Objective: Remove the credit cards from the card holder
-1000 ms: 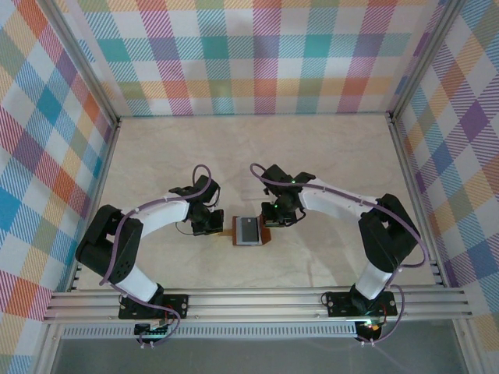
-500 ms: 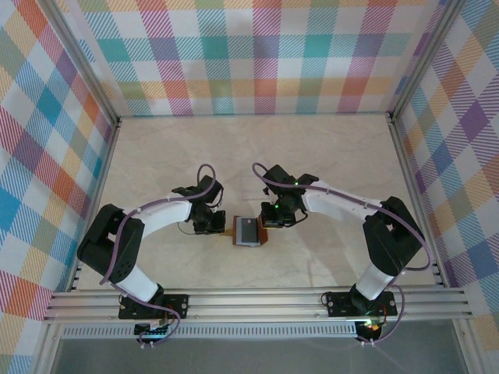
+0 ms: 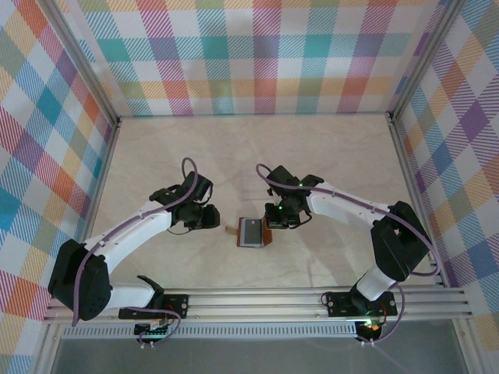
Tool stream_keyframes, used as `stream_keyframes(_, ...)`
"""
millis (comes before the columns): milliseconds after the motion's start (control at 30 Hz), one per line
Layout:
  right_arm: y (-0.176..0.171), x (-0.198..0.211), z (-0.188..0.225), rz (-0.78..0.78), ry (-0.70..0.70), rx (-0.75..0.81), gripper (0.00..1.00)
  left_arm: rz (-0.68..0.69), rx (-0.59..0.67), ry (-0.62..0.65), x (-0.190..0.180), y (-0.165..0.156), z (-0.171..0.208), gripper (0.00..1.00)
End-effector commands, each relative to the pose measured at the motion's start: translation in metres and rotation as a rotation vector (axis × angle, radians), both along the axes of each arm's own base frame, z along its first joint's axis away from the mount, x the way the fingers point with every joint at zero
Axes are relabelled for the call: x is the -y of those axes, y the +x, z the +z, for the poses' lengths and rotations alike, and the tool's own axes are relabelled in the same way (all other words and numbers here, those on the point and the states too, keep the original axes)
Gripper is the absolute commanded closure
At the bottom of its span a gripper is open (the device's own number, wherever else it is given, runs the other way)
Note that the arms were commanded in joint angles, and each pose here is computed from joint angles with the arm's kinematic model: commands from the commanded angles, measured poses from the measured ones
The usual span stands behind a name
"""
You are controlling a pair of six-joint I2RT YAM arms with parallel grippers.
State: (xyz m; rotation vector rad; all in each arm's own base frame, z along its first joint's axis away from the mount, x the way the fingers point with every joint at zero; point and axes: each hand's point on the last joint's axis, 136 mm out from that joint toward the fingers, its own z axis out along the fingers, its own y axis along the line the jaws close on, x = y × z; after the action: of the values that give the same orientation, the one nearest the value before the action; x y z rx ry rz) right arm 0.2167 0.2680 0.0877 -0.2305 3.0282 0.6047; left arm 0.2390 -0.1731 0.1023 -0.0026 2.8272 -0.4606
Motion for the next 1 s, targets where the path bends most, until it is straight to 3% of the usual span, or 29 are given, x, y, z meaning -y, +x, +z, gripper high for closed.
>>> stream_keyframes(0,-0.001,-0.013,0.011,0.019,0.085,0.008,0.98,-0.029,-0.015,-0.093,0.03,-0.003,0.015,0.74)
stream_keyframes(133,0.003,-0.02,0.011,0.028,0.106,0.013,0.98,-0.041,-0.056,-0.078,0.042,0.001,-0.004,0.89)
stream_keyframes(233,0.004,-0.024,0.013,0.039,0.119,0.015,0.98,-0.022,-0.067,-0.038,0.042,0.009,-0.02,0.95)
stream_keyframes(533,0.006,-0.036,0.013,0.051,0.161,-0.011,0.98,-0.055,-0.175,-0.016,0.064,0.02,-0.065,0.99)
stream_keyframes(733,0.011,-0.046,0.01,0.041,0.185,-0.027,0.98,-0.064,-0.233,0.098,0.046,0.011,-0.089,1.0)
stream_keyframes(967,0.011,-0.039,0.007,0.032,0.162,-0.008,0.99,-0.077,-0.219,0.083,0.047,0.011,-0.089,1.0)
